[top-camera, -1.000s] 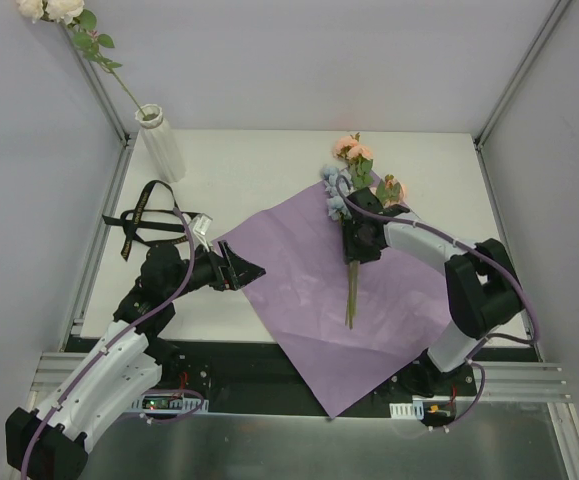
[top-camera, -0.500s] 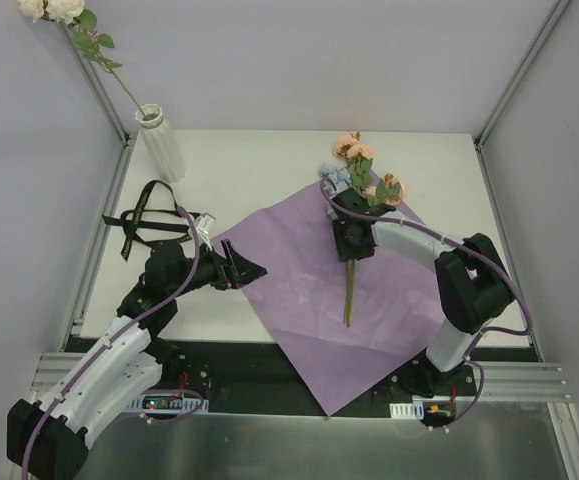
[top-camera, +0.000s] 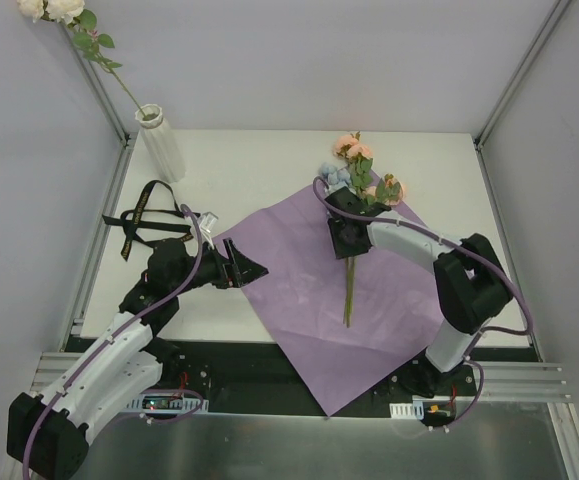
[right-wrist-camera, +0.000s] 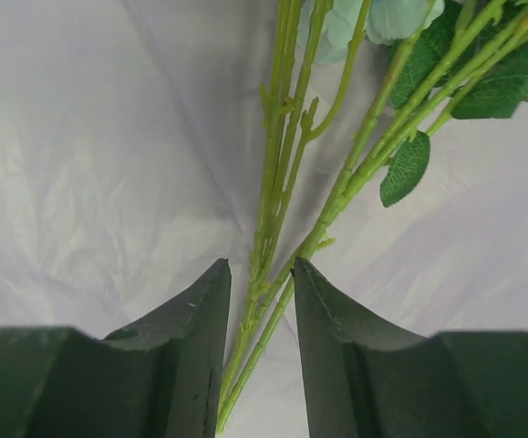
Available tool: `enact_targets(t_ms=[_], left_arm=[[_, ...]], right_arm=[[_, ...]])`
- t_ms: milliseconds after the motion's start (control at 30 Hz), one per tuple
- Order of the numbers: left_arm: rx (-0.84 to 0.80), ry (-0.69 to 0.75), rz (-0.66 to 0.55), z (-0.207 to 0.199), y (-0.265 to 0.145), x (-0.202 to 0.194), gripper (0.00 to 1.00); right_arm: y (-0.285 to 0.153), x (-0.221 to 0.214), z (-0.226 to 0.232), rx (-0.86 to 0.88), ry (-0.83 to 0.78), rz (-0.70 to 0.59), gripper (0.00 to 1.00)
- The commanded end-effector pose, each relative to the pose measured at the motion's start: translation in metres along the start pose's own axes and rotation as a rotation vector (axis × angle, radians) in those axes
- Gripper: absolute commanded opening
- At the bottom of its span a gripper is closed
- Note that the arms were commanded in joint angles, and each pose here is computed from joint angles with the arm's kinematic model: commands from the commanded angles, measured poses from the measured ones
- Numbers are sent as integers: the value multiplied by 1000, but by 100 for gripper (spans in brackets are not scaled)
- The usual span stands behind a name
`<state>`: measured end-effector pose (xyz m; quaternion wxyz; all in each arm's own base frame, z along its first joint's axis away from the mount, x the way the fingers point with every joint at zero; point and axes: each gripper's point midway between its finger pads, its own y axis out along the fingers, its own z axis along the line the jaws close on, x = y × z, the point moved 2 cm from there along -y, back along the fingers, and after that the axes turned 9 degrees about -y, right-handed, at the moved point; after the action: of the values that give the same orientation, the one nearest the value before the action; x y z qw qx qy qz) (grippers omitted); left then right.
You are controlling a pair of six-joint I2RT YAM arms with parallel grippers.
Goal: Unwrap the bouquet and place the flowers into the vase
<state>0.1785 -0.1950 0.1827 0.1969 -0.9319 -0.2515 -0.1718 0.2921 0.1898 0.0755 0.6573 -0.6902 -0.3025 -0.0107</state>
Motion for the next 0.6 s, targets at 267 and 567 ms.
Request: enact_targets(t_ms=[267,567], left_arm=[[-92,27,-12,-29,-4,8,80],[-126,13,-18,-46,-7,13,79]], right_arm=[[7,9,1,1,-6,-29,17],[-63,44,-22,-45,66,-249,1]])
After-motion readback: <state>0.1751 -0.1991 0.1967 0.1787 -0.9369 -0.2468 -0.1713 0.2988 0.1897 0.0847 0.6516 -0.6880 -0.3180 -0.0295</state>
